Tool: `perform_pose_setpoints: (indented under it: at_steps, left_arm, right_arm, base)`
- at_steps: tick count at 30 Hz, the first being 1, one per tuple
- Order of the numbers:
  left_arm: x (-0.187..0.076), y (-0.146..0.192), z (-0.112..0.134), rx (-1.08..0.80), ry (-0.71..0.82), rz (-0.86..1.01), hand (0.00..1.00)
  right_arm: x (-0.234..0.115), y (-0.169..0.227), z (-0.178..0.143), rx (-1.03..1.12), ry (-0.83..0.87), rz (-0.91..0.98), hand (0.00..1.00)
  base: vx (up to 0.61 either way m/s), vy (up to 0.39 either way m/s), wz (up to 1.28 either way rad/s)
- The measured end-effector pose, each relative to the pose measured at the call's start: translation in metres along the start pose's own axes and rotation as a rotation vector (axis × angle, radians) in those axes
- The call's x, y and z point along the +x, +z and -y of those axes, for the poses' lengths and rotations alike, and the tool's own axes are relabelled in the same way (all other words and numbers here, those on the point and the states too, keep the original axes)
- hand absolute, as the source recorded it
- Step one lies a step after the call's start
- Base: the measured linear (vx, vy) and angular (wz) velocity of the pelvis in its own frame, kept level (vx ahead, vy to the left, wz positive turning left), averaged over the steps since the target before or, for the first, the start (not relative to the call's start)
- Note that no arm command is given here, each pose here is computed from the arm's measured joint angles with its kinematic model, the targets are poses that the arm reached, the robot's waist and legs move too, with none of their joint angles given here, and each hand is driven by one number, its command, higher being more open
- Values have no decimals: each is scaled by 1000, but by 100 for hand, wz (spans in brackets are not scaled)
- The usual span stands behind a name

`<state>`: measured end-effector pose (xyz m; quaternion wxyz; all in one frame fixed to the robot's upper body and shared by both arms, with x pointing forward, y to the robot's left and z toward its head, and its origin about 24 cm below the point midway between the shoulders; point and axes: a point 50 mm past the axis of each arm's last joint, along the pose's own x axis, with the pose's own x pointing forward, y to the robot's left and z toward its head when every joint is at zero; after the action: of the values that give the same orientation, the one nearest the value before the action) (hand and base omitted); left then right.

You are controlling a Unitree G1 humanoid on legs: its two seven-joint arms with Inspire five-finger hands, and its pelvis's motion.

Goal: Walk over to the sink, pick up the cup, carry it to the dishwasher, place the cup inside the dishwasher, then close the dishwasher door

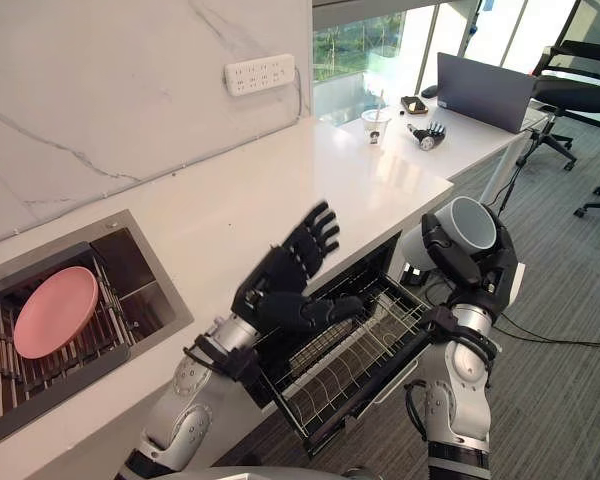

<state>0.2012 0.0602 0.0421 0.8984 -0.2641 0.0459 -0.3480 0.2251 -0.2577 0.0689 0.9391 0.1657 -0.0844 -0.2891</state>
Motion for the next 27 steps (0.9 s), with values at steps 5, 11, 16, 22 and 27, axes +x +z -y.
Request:
perform_pose_setpoints:
  at_steps: [5, 11, 16, 22, 27]
  left_arm:
    - [-33, -40, -6, -138, 25, -214, 100]
    - [-50, -57, -26, -210, 93, -322, 100]
    - [-89, -85, -60, 103, 252, -690, 100]
    - [-153, -99, -99, 138, 467, -1077, 100]
    - [-160, -101, -108, 138, 477, -1162, 100]
  right_arm:
    - [0, -9, 16, 3, -21, -58, 0]
    - [-4, -31, 27, -21, -17, -156, 0]
    - [-6, -39, 18, -37, 85, -214, 0]
    - [-25, -74, 7, -128, 245, -416, 0]
    - [-33, -96, 2, -229, 312, -503, 0]
  base:
    - [47, -4, 7]
    - [11, 9, 10]
    - [-1, 6, 2]
    - [47, -7, 13]
    - [29, -5, 13]
